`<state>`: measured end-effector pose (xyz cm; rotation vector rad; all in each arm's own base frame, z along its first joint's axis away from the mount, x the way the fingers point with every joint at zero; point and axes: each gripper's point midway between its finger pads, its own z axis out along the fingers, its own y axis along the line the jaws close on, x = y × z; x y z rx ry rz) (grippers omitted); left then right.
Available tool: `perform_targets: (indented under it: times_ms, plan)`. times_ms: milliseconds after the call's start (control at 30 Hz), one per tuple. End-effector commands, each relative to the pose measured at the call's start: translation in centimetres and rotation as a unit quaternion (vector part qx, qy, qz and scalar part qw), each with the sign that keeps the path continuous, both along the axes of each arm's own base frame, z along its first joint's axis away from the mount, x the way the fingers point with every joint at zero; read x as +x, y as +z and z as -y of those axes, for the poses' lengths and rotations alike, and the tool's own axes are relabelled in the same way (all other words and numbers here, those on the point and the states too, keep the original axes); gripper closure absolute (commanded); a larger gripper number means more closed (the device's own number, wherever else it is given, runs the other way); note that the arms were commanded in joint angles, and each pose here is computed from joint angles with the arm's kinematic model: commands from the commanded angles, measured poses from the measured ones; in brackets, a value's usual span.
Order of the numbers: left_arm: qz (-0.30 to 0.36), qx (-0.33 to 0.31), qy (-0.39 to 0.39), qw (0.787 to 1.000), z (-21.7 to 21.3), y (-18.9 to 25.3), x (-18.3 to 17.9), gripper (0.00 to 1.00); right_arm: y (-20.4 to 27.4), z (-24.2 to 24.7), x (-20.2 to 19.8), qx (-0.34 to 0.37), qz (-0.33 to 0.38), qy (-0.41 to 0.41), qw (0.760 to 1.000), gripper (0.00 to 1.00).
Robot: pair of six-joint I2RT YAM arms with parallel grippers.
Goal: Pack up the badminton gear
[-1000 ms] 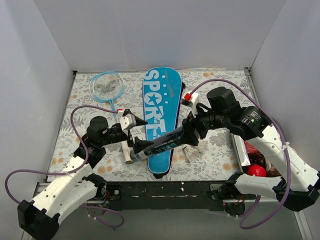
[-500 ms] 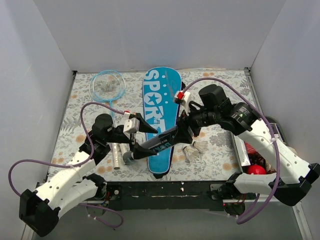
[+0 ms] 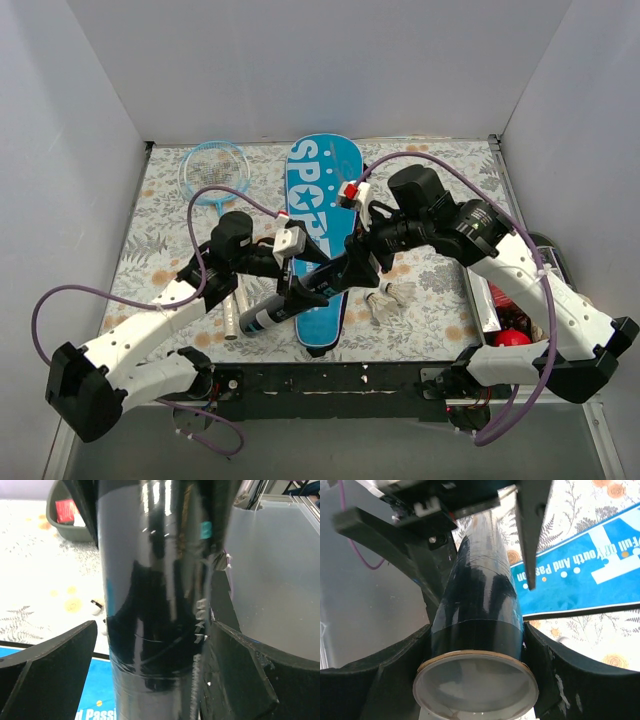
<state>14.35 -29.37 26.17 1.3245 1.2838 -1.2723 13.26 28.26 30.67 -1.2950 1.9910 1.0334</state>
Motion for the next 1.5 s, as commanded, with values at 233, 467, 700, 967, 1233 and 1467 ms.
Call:
perform_targets:
  times_ms: [233,467,700,967,1233,1467]
  plan:
    - [-0.006,0.043,-0.008,0.999,1.7,-1.3,1.0,0.02,4.9,-1.3,-1.1,0.065,0.05,0.032,0.996,0.51]
    - [-0.02,0.048,-0.002,0.999,2.1,-1.4,1.5,0.21,4.4,-1.4,-1.6,0.063,0.049,0.04,0.996,0.52]
    - [-0.026,0.042,0.028,0.998,1.8,0.1,1.7,0.79,4.0,-1.1,-2.0,0.063,0.047,0.041,0.996,0.5]
    - [-0.039,0.062,0.066,0.995,0.5,-1.2,1.5,0.79,5.5,0.2,-1.3,0.07,0.067,-0.014,0.995,0.23]
    - [-0.054,0.083,0.093,0.991,-0.6,-3.4,1.3,0.76,11.0,2.6,-1.4,0.103,0.091,-0.078,0.987,0.16]
    - [-0.045,0.088,0.112,0.989,-1.1,-4.4,1.3,0.75,11.4,2.9,-2.3,0.109,0.079,-0.067,0.989,0.16]
